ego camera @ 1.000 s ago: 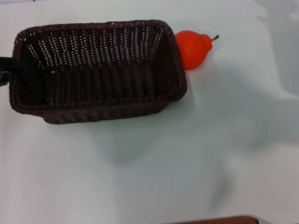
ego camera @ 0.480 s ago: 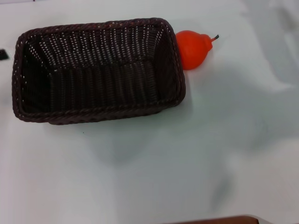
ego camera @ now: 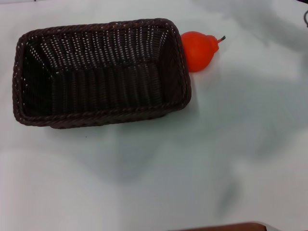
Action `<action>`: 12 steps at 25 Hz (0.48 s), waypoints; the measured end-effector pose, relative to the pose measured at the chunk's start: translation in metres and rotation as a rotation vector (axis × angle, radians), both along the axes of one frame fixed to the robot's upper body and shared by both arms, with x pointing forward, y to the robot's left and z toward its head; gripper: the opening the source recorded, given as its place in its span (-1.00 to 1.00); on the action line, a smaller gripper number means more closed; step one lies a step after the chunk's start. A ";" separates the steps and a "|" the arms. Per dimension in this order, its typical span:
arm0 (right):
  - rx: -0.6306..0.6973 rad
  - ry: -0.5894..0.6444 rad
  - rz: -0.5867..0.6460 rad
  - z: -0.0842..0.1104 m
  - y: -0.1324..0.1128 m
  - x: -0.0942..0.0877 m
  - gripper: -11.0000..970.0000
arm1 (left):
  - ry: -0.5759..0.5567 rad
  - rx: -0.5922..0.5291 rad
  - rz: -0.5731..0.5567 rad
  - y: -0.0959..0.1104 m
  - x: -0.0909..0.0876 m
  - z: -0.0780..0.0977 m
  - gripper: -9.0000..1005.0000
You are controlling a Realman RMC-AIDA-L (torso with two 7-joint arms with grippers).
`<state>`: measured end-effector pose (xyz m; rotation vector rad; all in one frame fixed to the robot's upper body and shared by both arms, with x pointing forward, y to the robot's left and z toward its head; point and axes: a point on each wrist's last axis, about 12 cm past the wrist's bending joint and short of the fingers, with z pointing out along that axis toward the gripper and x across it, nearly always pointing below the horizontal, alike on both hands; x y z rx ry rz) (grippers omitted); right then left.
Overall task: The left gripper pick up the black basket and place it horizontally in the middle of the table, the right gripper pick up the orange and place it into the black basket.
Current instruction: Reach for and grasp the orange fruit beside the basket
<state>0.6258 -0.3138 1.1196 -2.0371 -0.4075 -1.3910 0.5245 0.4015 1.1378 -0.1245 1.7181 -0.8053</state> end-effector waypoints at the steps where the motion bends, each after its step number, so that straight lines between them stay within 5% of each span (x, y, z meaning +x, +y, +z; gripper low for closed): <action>1: -0.018 0.037 0.035 0.007 -0.002 0.001 0.48 | -0.057 0.001 0.012 -0.002 -0.002 -0.003 0.14; 6: -0.131 0.161 0.145 0.039 -0.001 0.006 0.51 | -0.164 0.019 0.027 -0.010 -0.001 -0.012 0.17; 12: -0.369 0.303 0.238 0.061 0.014 0.018 0.90 | -0.180 0.024 0.019 -0.017 0.003 -0.015 0.42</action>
